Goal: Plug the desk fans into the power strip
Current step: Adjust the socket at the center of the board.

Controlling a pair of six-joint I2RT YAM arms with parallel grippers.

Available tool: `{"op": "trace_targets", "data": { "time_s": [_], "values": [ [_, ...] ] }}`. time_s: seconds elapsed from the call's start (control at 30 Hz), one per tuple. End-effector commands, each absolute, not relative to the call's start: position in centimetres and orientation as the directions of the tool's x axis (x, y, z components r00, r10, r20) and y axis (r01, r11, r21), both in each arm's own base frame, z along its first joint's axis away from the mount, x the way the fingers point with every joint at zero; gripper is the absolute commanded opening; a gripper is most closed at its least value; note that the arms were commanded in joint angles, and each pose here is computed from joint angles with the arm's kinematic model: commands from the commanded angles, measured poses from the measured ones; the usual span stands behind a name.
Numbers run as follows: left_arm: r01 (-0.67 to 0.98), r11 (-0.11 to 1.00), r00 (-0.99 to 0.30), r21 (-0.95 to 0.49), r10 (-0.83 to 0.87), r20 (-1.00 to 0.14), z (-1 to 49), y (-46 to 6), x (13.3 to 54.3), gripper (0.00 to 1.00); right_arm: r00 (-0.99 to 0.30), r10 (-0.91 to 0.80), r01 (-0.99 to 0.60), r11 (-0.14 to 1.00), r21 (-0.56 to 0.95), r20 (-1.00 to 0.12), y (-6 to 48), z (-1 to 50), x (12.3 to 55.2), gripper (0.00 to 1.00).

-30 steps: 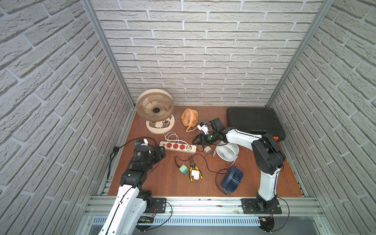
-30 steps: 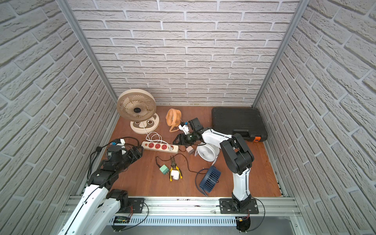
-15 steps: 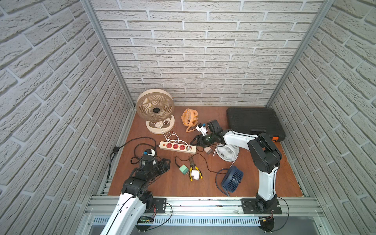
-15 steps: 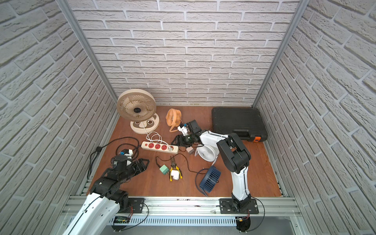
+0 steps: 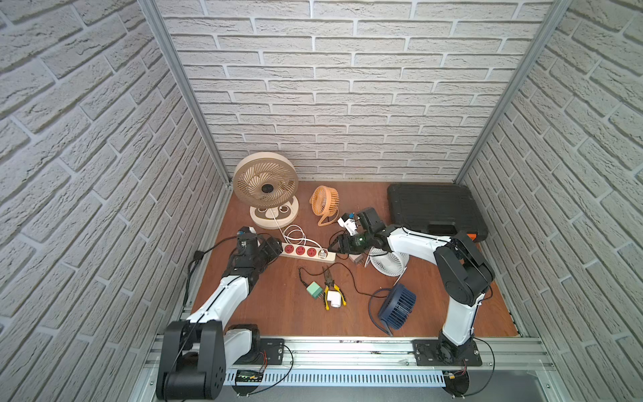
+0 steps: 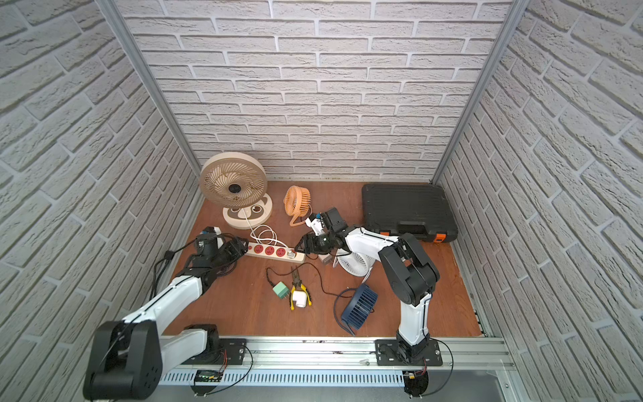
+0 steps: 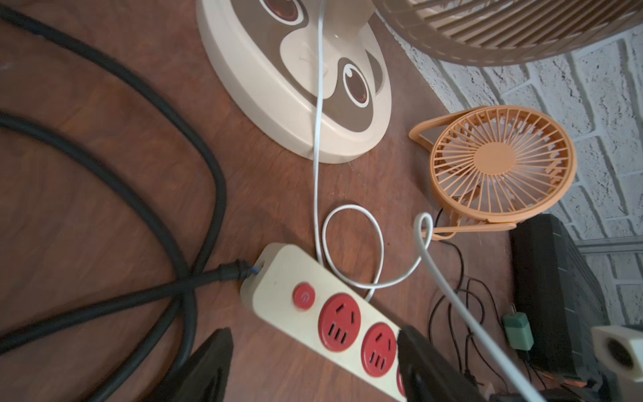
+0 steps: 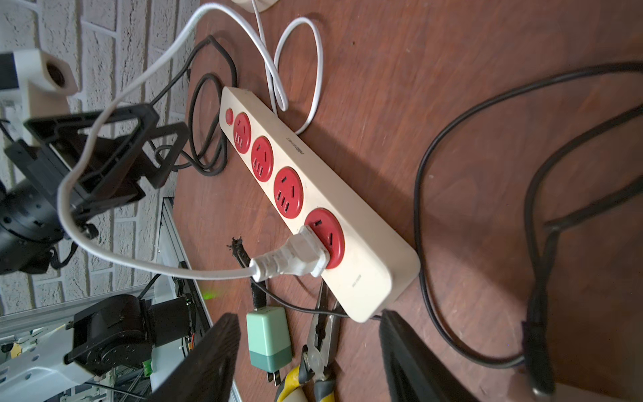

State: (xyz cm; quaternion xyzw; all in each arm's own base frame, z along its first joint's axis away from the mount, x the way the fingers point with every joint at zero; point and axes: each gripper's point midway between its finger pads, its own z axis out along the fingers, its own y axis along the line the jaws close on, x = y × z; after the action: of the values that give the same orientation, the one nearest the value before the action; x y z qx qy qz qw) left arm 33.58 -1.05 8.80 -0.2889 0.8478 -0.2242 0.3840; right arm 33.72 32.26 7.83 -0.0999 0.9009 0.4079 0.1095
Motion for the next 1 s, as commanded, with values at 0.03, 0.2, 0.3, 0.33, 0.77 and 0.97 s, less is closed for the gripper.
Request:
{"op": "trace_targets", "data": {
  "time_s": [0.03,0.2,0.3,0.33,0.77,0.97],
  "values": [
    [-0.098,0.744,-0.463,-0.661,-0.622,-0.632,13.4,-2.0,38.4,0.78,-0.958,-0.111,-0.273,0.65,0.709,-0.266,32.6,6.4,33.0,0.69],
    [-0.08,0.748,-0.49,-0.659,-0.606,-0.627,12.3,-2.4,40.5,0.78,-0.961,-0.114,-0.264,0.65,0.713,-0.253,33.0,5.7,33.1,0.69],
    [-0.095,0.748,-0.523,-0.656,-0.599,-0.607,10.6,-2.5,41.4,0.77,-0.963,-0.118,-0.261,0.645,0.718,-0.244,33.6,5.3,33.2,0.69],
    [-0.1,0.748,-0.534,-0.656,-0.597,-0.599,10.0,-2.5,41.5,0.77,-0.963,-0.116,-0.261,0.641,0.722,-0.245,33.7,5.4,33.3,0.69],
    [-0.211,0.734,-0.663,-0.646,-0.593,-0.457,5.0,-3.5,33.6,0.78,-0.972,-0.092,-0.231,0.574,0.786,-0.218,37.7,4.3,35.6,0.68],
    [-0.326,0.733,-0.671,-0.597,-0.624,-0.4,4.8,-2.7,27.4,0.79,-0.972,-0.075,-0.225,0.574,0.787,-0.223,39.0,3.5,37.4,0.68]
  ]
}}
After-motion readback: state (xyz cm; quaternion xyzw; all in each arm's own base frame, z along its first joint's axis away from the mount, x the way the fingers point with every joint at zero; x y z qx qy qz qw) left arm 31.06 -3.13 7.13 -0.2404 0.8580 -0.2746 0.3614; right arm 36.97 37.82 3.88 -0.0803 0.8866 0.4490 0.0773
